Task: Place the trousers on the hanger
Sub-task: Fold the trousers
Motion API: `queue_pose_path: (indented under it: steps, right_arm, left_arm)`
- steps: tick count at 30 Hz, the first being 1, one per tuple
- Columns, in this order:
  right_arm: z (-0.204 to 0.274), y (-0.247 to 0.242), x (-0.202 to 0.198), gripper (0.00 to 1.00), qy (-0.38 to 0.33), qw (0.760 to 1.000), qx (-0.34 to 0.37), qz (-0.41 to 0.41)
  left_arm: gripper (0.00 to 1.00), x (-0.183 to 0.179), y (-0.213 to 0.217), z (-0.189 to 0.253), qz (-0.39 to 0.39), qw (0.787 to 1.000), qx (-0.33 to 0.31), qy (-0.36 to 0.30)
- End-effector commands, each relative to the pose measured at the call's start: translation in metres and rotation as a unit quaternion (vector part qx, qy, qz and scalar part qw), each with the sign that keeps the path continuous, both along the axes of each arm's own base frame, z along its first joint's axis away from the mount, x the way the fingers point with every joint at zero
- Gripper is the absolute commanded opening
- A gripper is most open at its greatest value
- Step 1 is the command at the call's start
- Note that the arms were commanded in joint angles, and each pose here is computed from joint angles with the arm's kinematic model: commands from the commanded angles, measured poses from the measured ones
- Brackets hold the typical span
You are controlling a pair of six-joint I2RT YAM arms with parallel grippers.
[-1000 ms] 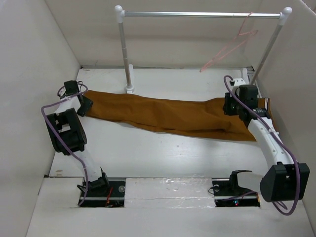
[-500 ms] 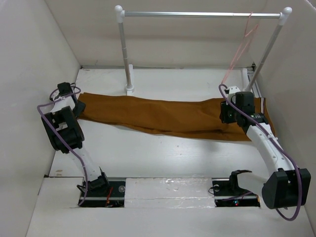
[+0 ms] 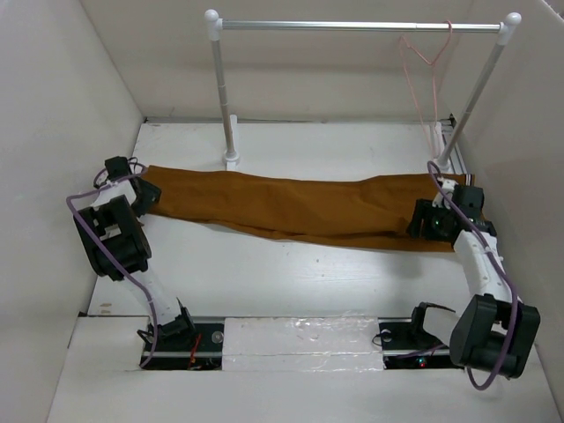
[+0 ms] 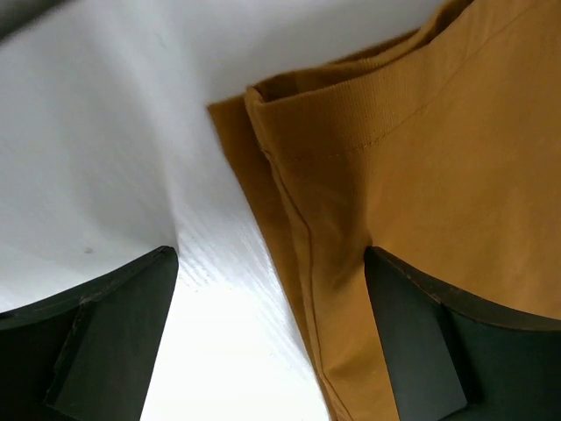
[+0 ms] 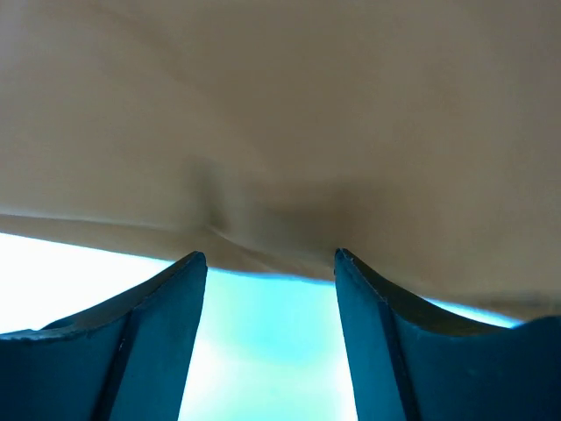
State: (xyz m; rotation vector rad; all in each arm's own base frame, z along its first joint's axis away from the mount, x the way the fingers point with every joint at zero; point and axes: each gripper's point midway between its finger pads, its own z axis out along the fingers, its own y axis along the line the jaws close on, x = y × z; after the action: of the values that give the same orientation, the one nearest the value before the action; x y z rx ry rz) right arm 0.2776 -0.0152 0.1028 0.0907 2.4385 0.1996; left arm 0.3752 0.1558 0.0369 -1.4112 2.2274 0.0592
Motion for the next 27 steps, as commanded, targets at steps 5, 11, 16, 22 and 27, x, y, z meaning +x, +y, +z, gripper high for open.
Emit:
queue_pose_path:
  steps: [5, 11, 16, 22, 27]
  right_arm:
    - [-0.006, -0.012, -0.015, 0.66, -0.014, 0.995, 0.074, -0.061]
    - [-0.022, -0.035, -0.022, 0.65, 0.008, 0.995, 0.02, -0.093]
    - [-0.042, -0.03, -0.005, 0.61, 0.019, 0.995, 0.054, -0.08]
    - [-0.033, -0.044, -0.003, 0.02, 0.019, 0.995, 0.019, -0.095]
    - [-0.003, -0.026, -0.012, 0.06, -0.019, 0.998, 0.013, -0.061]
  left_arm:
    - [0.5, 0.013, -0.005, -0.003, -0.009, 1.0, -0.004, -0.01]
    - [0.0, 0.009, 0.015, 0.0, 0.003, 0.999, 0.034, 0.014]
    - [0.0, -0.021, 0.031, -0.004, 0.036, 0.997, 0.059, 0.043]
    - [0.0, -0.064, 0.033, 0.017, 0.073, 0.99, 0.107, 0.048]
    - [0.0, -0.093, 0.034, 0.046, 0.105, 0.984, 0.141, 0.037]
